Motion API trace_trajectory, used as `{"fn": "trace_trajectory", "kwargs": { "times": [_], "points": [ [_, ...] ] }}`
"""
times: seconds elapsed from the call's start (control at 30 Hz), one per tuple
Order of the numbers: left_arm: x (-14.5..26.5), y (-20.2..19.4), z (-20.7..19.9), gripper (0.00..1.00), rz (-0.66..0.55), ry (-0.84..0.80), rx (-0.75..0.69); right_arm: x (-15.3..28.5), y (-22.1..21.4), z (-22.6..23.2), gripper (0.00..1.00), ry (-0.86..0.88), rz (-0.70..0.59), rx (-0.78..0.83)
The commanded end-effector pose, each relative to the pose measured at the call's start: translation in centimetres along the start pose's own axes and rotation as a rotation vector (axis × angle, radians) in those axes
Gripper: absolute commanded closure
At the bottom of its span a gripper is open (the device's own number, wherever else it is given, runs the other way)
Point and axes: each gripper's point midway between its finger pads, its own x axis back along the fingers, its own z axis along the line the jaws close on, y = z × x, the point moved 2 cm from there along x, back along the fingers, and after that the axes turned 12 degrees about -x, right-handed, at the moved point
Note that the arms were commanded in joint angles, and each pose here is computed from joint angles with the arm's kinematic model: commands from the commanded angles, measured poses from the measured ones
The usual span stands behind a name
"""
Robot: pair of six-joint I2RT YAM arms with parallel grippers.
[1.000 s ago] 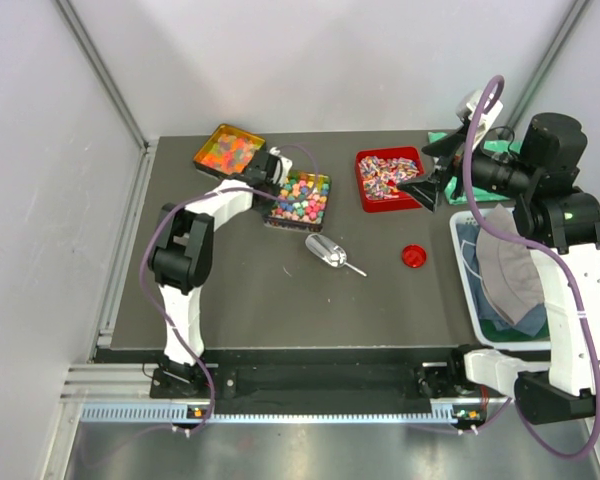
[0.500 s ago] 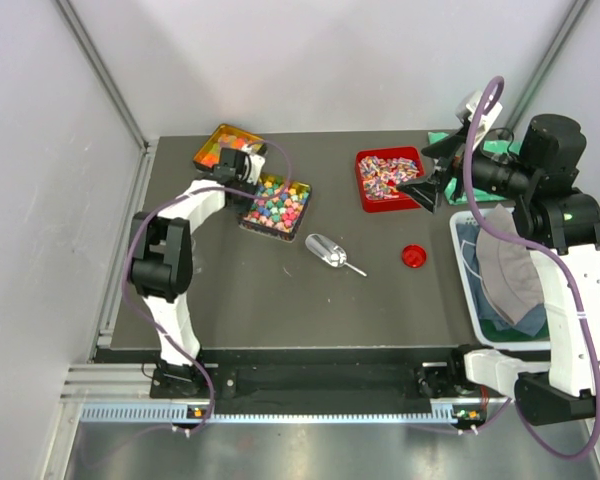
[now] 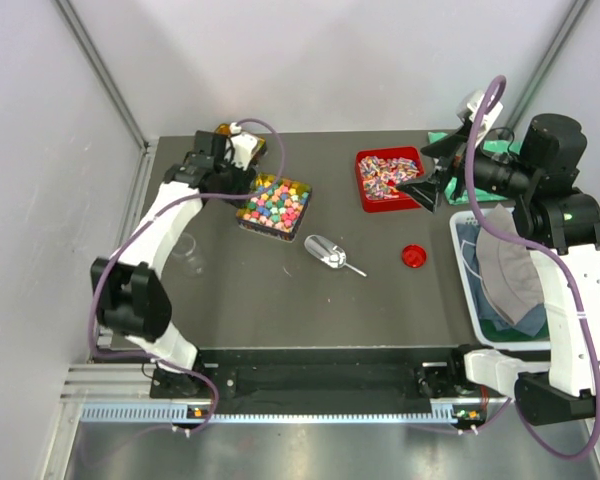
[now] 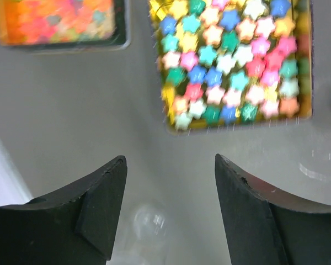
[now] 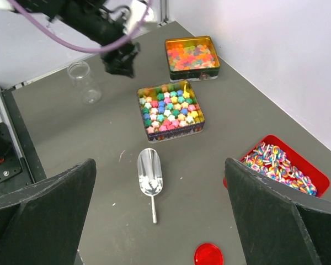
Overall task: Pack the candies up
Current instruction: Move the storage box to the center of the board, then pick up the packing bottle from the center of the board.
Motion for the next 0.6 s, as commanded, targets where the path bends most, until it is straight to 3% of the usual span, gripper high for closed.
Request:
{"fn": "trace_trajectory", "kwargs": {
  "times": [0.0, 0.23, 0.37, 0.57],
  "points": [
    [7.2, -1.2, 1.8, 0.31, 0.024, 0.069, -0.036, 0.6, 1.2, 0.7, 0.01, 0.025, -0.048, 0.037],
    [12.1, -7.9, 1.9, 0.35, 0.149, 0.052, 0.027, 0.4, 1.3, 1.0, 0.01, 0.051, -0.052, 0.028],
    [12.6, -10.0, 1.0, 0.37, 0.182, 0.041, 0.022, 0.3, 1.3, 1.1, 0.01, 0.061, -0.054, 0.019],
    [12.0, -12.9, 1.4, 0.31, 0.248, 0.045, 0.055, 0.5, 1.1, 1.1, 0.01, 0.051, -0.053, 0.023]
  ]
}}
